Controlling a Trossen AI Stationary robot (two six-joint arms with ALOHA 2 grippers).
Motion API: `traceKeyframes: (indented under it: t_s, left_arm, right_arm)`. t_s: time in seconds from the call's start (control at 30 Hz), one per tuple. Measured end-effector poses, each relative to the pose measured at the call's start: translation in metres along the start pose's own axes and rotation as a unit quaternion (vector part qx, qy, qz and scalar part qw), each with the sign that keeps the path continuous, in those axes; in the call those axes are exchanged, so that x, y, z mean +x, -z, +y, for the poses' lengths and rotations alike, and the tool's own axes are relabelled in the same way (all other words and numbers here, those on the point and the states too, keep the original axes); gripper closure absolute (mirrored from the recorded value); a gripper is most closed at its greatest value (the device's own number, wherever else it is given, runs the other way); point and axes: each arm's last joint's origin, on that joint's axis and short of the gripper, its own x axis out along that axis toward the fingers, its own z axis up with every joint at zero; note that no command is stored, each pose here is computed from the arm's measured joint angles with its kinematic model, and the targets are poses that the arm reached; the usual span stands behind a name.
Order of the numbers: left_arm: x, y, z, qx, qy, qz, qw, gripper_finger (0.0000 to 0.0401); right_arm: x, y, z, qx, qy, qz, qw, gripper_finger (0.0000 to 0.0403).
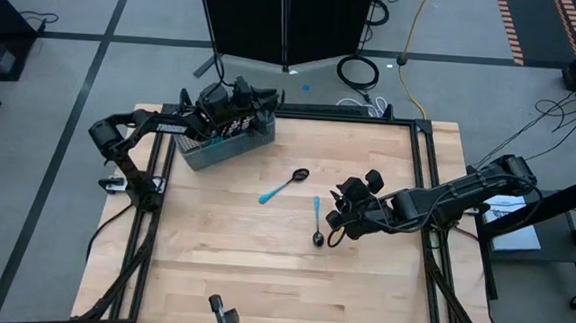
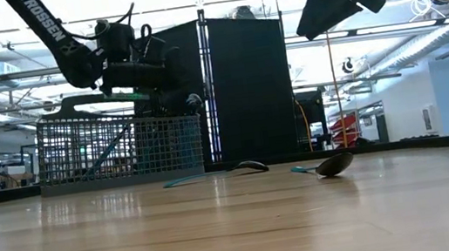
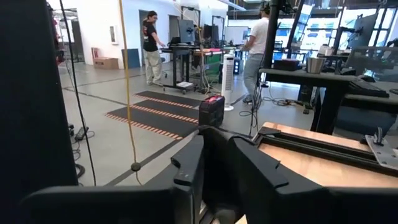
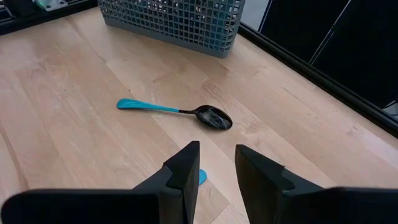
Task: Sort silverware
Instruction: Put the blue spoon in the silverware rack
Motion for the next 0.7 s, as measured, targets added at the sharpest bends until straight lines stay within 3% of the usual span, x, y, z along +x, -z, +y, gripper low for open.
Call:
traceKeyframes:
  t_s: [0.3,0.7]
  left_arm:
    - [-0.003,-0.009,-0.002,0.003,0.008,-0.011,1.000,0.0310]
    - [-0.033,-0.072,-0.016,0.053,0.063,-0.086,0.993,0.0310]
  right_arm:
    - [-0.004,0.003,0.003,-0.007,-0.010,0.000,1.000,0.0305]
    - [-0.007,0.005,0.005,-0.010,-0.016,0.000,1.000,0.0305]
